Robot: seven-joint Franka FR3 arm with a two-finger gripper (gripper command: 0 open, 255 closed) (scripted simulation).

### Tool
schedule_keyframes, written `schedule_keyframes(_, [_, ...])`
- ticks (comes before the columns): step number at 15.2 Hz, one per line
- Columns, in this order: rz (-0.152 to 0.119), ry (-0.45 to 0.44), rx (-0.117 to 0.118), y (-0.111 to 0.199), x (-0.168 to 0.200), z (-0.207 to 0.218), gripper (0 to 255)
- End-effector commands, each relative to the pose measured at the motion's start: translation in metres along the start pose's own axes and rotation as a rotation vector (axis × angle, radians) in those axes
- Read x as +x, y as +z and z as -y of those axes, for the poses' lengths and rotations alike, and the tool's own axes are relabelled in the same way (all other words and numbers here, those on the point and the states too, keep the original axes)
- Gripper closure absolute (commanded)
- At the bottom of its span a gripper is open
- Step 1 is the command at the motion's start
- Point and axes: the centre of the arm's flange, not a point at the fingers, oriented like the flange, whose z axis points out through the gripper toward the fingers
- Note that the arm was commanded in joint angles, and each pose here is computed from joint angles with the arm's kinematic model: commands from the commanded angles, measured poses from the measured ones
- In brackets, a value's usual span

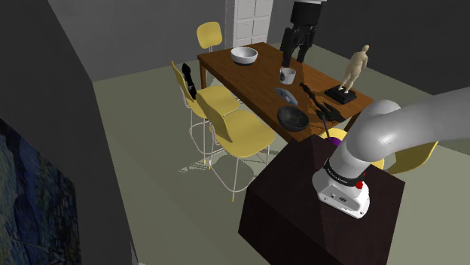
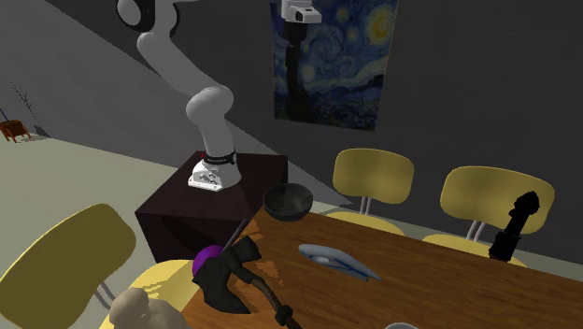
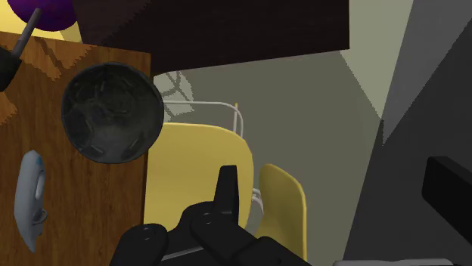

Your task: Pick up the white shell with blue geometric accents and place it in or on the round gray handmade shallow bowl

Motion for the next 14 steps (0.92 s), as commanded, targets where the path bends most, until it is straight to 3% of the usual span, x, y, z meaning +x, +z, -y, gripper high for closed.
schedule_keyframes(1, [0.000,0.000,0.000,0.000,0.000,0.000,0])
schedule_keyframes(14, [-0.005,0.045,-0.029,0.087,0.071,-0.124,0])
